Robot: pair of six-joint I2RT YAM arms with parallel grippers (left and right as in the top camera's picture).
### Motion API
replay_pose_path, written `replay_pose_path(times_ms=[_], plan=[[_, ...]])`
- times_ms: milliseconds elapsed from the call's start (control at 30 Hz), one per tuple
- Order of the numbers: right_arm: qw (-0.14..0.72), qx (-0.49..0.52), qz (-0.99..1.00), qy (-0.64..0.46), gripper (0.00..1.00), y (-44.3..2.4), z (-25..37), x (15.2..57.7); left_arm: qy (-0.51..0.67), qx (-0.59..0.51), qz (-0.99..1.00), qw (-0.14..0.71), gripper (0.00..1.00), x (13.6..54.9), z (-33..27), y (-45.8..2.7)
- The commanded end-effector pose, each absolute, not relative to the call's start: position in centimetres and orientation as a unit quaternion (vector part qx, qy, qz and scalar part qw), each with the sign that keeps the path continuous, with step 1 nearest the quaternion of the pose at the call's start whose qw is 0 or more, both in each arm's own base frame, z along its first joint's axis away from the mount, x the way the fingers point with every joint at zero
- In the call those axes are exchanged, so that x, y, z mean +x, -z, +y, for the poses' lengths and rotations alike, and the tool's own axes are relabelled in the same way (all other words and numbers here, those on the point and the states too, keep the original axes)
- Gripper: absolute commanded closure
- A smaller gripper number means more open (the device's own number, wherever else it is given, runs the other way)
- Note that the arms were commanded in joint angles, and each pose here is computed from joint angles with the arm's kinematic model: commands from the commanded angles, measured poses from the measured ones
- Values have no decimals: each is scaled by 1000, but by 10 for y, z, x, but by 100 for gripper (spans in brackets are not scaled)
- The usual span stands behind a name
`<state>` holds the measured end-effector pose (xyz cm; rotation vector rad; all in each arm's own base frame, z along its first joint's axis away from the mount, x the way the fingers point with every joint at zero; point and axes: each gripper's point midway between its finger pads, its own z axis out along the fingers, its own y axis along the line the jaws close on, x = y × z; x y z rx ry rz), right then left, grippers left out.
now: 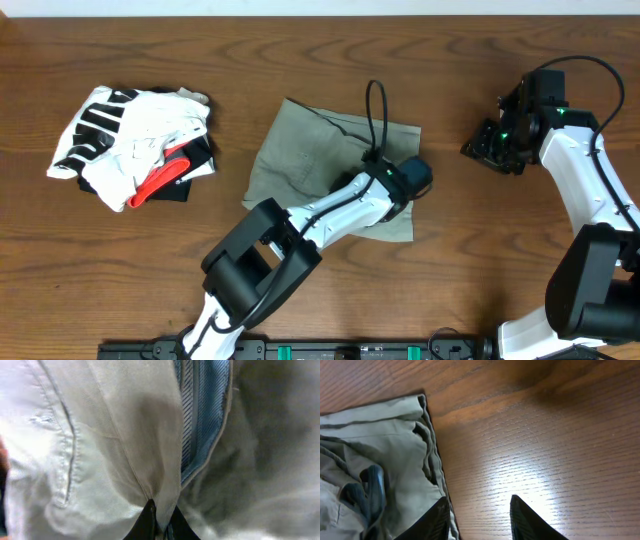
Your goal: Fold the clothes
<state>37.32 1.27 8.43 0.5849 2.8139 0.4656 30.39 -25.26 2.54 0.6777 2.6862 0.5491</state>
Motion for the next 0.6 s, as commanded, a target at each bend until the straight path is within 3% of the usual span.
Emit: replay_pose_path(times_ms=[0, 233, 567], plan=[[123, 195, 960, -161, 62, -90, 11, 376, -151, 213, 941, 215, 94, 322, -266, -91], [123, 195, 960, -161, 61, -90, 11, 376, -116, 180, 939, 270, 94, 333, -241, -173], [123, 195, 960, -161, 59, -90, 11, 376, -104, 123, 937, 310, 94, 339, -182, -235]])
